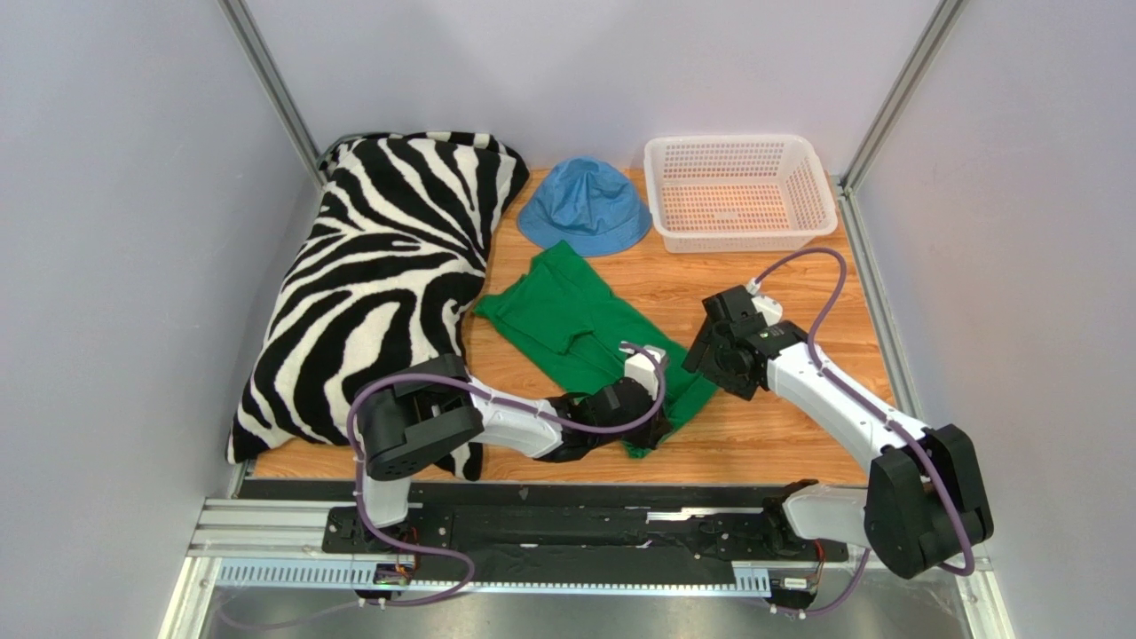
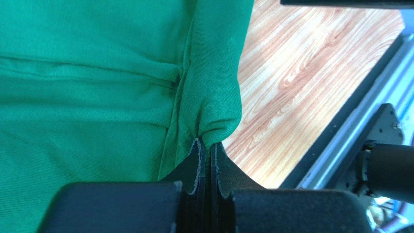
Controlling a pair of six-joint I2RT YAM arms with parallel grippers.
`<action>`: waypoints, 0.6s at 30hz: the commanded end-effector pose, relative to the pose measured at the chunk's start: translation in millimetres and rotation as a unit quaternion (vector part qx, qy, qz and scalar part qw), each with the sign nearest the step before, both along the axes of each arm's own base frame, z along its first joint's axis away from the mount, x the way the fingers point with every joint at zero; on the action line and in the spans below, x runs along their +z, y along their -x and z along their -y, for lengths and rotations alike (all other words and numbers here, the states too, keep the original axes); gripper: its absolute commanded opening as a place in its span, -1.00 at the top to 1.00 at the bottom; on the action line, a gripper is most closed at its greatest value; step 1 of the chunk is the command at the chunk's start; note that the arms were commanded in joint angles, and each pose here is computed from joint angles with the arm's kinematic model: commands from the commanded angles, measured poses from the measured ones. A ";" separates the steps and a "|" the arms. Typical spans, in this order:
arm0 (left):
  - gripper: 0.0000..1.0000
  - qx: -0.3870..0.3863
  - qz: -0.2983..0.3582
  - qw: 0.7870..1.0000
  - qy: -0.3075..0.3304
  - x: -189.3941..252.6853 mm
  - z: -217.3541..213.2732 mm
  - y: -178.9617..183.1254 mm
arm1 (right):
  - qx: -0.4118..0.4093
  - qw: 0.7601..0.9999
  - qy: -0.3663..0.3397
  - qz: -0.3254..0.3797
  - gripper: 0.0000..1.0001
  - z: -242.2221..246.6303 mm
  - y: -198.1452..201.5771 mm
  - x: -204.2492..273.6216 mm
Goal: Roll the t-shirts
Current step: Roll the arm.
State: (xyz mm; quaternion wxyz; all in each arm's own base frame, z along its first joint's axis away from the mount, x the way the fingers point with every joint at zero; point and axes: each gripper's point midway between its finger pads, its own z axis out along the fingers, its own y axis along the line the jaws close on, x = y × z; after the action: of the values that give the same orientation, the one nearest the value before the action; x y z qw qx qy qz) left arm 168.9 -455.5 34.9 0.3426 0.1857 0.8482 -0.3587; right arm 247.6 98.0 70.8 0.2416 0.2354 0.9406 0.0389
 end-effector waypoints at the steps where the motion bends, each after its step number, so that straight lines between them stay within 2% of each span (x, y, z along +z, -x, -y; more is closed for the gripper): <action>1: 1.00 0.000 -0.039 0.999 0.016 1.6 -7.7 8.8 | -0.013 0.999 -0.019 0.040 -0.40 2.0 -24.4 1.5; 7: 1.00 -0.001 -0.047 0.999 0.019 -0.6 -11.9 11.1 | -0.016 0.999 -0.025 0.028 -0.32 2.3 -34.1 -9.0; 13: 1.00 -0.006 -0.048 0.999 0.021 -0.5 -10.3 12.9 | -0.014 1.000 -0.013 -0.006 -0.24 4.6 -27.6 -24.2; 16: 1.00 -0.006 -0.047 0.999 0.023 0.0 -10.5 13.0 | -0.015 1.000 -0.005 -0.025 -0.07 6.6 -23.6 -30.5; 18: 1.00 -0.008 -0.045 0.999 0.027 1.6 -9.9 12.7 | -0.014 0.999 0.001 -0.033 0.16 7.6 -23.4 -30.9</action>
State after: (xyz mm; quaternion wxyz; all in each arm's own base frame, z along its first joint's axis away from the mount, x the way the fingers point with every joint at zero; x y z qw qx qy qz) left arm 163.6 -450.5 35.1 0.3172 0.1641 0.8503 -0.3866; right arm 263.1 90.6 37.0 0.2105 0.2517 0.9441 0.0321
